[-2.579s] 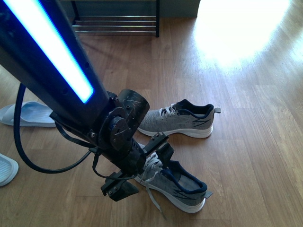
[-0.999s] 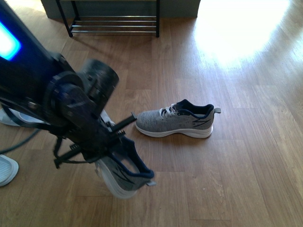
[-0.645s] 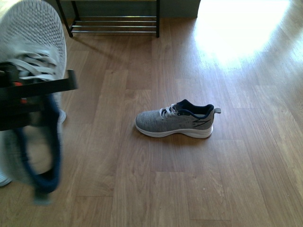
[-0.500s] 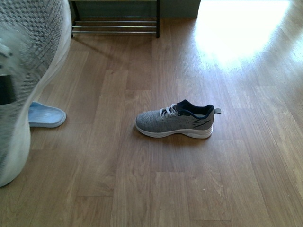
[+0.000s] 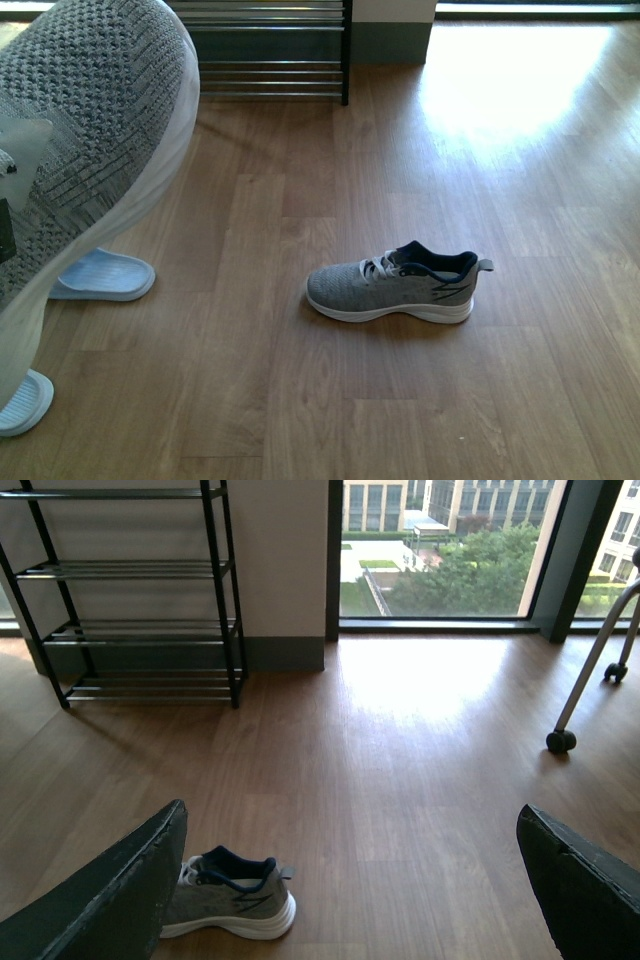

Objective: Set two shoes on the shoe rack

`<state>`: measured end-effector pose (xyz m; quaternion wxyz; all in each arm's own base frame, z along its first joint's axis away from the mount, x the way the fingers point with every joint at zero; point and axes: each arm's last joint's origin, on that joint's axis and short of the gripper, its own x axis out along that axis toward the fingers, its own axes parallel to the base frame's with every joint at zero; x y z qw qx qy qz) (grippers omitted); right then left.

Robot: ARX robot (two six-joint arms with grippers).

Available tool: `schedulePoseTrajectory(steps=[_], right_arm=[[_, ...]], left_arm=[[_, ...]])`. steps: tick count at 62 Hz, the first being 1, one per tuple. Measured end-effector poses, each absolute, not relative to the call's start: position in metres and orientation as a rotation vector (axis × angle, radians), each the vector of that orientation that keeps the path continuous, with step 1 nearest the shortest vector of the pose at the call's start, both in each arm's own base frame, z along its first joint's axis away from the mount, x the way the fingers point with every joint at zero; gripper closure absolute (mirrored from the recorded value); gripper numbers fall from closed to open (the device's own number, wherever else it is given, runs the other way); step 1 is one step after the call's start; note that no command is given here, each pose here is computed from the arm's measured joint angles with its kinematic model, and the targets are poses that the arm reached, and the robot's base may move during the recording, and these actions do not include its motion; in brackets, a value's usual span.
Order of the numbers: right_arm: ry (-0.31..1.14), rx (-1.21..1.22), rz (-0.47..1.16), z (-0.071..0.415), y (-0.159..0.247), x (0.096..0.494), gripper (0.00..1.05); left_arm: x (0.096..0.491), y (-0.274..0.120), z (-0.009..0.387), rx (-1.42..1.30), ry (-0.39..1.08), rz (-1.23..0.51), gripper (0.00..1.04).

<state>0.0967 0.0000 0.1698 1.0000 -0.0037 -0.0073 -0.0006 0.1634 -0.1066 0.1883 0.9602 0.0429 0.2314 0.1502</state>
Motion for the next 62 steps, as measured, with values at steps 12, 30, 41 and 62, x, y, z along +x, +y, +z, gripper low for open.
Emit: schedulePoseTrajectory(steps=[12, 30, 41, 62], right_arm=[[-0.014, -0.007, 0.002, 0.17, 0.0, 0.097, 0.09], [-0.015, -0.007, -0.001, 0.17, 0.0, 0.097, 0.09], [-0.013, -0.007, 0.002, 0.17, 0.0, 0.097, 0.09], [0.163, 0.021, 0.262, 0.165, -0.003, 0.121, 0.09]], left_arm=[[0.164, -0.105, 0.188, 0.092, 0.463, 0.324, 1.03], [0.163, -0.106, 0.188, 0.09, 0.47, 0.307, 1.03], [0.164, -0.105, 0.188, 0.091, 0.469, 0.315, 1.03], [0.164, -0.106, 0.188, 0.091, 0.471, 0.31, 1.03]])
